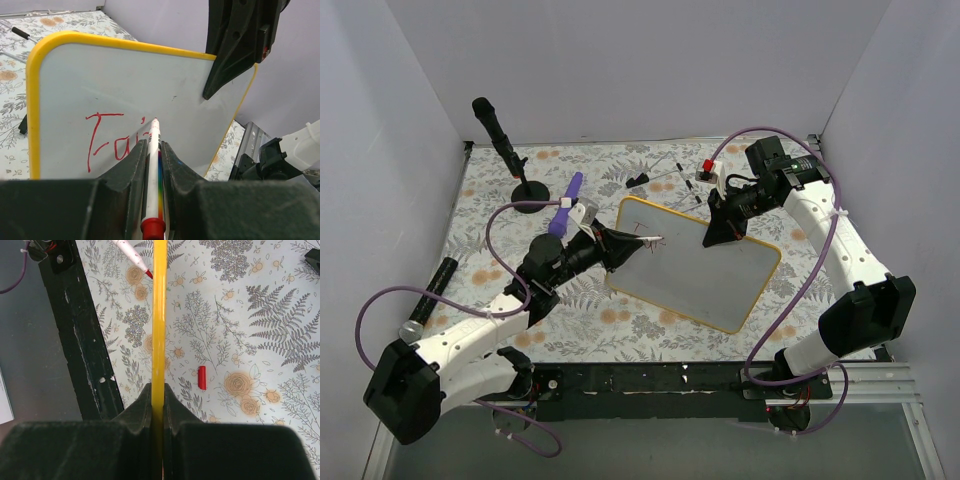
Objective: Write a sentence on the whiteboard
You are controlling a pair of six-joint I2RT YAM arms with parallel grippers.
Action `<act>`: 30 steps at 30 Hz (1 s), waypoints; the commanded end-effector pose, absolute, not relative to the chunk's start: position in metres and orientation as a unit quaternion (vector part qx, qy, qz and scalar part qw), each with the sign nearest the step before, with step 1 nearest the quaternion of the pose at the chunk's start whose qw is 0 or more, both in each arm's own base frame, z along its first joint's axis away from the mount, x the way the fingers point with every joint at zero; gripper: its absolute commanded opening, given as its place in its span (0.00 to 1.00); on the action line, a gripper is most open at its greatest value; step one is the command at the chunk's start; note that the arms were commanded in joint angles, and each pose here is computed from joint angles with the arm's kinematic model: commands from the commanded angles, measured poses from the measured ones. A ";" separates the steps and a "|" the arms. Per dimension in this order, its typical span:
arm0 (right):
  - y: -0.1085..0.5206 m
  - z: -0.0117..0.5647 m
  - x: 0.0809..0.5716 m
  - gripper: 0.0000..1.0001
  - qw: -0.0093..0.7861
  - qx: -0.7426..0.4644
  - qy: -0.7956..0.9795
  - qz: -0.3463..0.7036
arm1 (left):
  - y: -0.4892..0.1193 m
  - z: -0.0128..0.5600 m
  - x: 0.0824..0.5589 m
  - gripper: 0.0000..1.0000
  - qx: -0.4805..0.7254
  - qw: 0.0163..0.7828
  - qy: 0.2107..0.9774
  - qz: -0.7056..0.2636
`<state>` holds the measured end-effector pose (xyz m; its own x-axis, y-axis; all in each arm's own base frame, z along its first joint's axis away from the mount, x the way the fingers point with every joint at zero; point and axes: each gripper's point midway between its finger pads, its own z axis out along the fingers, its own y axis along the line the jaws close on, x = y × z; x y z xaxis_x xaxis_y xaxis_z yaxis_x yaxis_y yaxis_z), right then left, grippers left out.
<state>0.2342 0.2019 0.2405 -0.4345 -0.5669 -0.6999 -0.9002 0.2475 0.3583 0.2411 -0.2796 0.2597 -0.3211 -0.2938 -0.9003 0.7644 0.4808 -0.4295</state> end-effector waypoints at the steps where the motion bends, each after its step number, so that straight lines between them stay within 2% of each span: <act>1: 0.216 0.266 0.230 0.01 0.262 -0.502 0.714 0.412 | -0.280 0.275 0.250 0.00 0.178 0.573 0.648 -0.468; 30: 0.216 0.265 0.231 0.01 0.260 -0.501 0.715 0.412 | -0.271 0.227 0.245 0.00 0.176 0.536 0.701 -0.437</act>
<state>0.2343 0.2018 0.2402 -0.4351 -0.5681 -0.6986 -0.8999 0.2493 0.3577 0.2442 -0.2786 0.2379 -0.3671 -0.2405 -0.8986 0.7337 0.5189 -0.4386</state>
